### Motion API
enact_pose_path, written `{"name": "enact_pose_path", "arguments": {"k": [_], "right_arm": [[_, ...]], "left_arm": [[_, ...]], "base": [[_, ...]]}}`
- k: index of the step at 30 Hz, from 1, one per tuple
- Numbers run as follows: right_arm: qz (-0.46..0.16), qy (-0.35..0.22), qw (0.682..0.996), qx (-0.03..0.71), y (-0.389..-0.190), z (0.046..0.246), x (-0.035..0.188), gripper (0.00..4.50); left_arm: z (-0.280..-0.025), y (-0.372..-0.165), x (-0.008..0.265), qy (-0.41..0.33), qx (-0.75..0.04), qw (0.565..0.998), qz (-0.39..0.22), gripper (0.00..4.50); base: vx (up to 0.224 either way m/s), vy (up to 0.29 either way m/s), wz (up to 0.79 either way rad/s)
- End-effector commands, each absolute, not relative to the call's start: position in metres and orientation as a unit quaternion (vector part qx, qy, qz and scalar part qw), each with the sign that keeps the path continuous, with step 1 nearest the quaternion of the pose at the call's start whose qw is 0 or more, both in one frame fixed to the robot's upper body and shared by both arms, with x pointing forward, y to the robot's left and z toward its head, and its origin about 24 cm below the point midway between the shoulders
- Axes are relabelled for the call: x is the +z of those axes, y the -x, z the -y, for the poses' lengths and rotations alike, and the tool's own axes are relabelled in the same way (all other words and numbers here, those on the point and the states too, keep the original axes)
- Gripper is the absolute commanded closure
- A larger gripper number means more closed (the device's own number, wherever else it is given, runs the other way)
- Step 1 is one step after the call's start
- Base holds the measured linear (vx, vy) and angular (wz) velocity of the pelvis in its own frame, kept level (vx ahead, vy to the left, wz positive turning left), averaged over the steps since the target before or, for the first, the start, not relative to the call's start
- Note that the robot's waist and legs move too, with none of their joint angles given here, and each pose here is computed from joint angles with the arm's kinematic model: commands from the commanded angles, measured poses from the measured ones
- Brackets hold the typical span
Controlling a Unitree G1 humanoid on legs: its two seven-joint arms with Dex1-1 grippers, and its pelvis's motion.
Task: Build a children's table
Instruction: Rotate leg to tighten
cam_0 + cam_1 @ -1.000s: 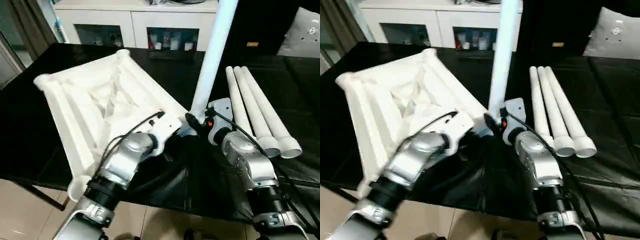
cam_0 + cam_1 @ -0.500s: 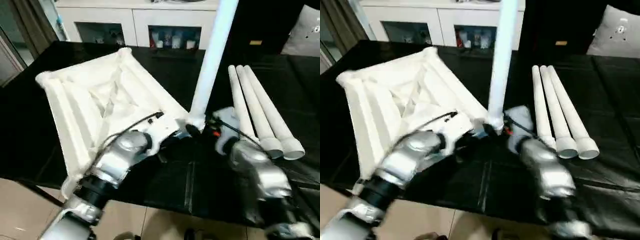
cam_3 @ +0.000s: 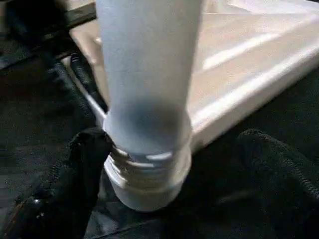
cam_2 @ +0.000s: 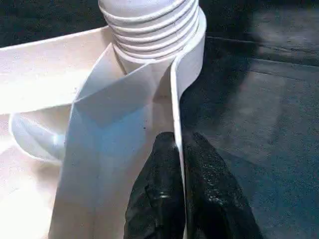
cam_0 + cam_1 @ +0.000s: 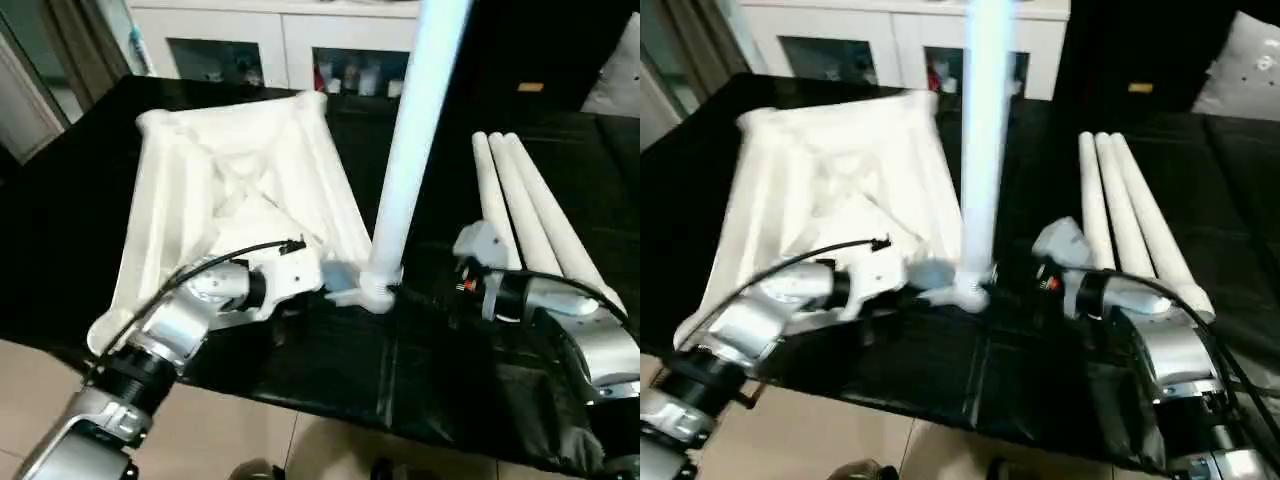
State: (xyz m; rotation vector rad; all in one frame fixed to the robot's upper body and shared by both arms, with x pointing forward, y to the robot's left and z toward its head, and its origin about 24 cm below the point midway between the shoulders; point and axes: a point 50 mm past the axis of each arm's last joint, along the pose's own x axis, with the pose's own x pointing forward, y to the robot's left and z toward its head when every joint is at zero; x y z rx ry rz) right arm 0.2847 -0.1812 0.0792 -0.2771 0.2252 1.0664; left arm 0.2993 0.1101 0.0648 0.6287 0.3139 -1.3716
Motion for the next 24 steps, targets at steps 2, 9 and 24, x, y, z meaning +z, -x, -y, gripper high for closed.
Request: {"name": "enact_pose_path", "arguments": {"k": [2, 9, 24], "right_arm": [[-0.107, 0.143, 0.831, 0.527, -0.285, 0.180, 0.083, 0.08], [-0.122, 0.122, 0.806, 0.566, -0.281, 0.173, 0.077, 0.60], [-0.122, 0.066, 0.797, 0.588, -0.274, 0.164, 0.072, 1.71]], "left_arm": [[-0.100, -0.289, 0.067, -0.289, -0.673, 0.668, -0.130, 4.50], [-0.100, -0.287, 0.070, -0.282, -0.699, 0.645, -0.124, 4.50], [-0.098, -0.287, 0.070, -0.270, -0.697, 0.654, -0.121, 4.50]], "base": [[0.000, 0.000, 0.00], [0.000, 0.000, 0.00], [0.000, 0.000, 0.00]]}}
